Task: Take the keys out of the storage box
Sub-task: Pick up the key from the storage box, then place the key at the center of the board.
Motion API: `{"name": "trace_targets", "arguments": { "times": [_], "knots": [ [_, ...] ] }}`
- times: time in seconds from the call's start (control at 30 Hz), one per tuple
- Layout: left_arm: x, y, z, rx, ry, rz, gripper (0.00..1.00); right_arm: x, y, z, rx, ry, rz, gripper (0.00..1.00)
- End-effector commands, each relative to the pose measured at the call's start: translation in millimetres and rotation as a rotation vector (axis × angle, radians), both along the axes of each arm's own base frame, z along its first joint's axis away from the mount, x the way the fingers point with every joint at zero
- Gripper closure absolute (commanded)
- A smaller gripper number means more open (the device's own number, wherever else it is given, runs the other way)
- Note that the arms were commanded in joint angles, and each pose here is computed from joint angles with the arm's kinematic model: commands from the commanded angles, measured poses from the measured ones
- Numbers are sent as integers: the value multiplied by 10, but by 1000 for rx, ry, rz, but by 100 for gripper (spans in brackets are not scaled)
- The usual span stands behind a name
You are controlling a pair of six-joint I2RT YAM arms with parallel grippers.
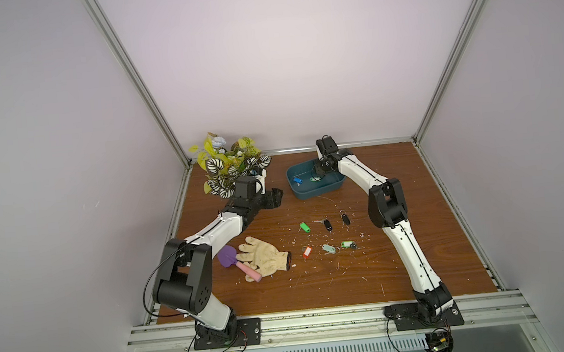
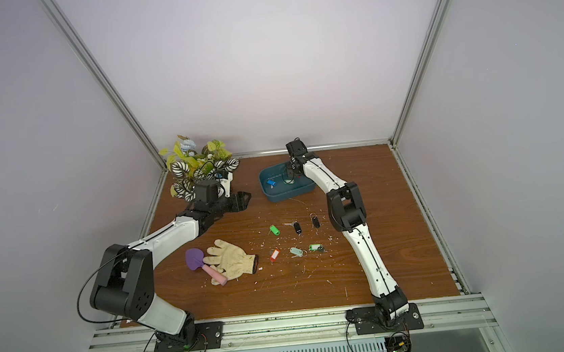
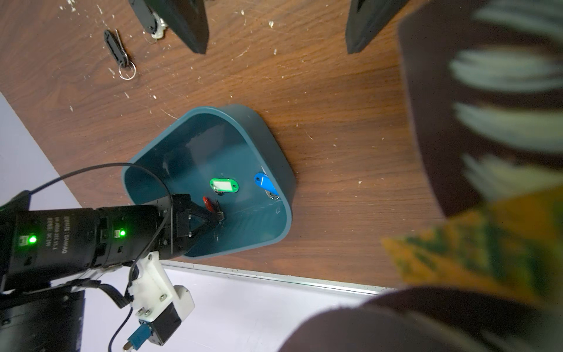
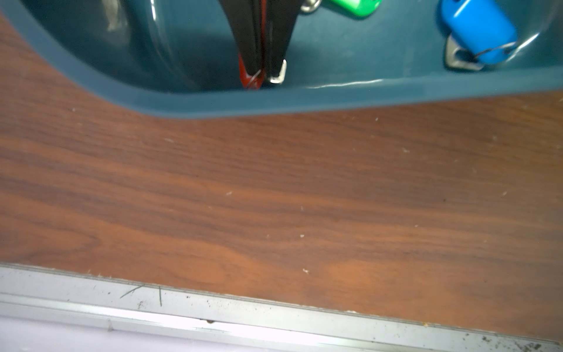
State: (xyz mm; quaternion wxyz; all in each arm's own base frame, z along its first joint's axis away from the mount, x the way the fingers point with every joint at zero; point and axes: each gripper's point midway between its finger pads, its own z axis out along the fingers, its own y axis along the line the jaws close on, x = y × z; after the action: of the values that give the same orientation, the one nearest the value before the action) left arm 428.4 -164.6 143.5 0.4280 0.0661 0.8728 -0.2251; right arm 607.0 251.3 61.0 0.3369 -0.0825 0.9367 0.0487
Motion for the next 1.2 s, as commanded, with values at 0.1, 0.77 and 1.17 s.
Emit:
{"name": "trace_targets", "arguments": {
  "times": [0.1, 0.77, 1.17],
  "knots": [
    [88, 16, 101, -11, -37, -5, 26, -87, 135, 774, 73, -91, 53, 100],
    [59, -41, 163, -80, -40, 10, 28, -2006, 187, 1290, 235, -106, 235, 100],
    [-106, -301, 21, -76, -10, -33, 29, -3946, -332, 215, 194, 66, 189, 100]
  ]
}}
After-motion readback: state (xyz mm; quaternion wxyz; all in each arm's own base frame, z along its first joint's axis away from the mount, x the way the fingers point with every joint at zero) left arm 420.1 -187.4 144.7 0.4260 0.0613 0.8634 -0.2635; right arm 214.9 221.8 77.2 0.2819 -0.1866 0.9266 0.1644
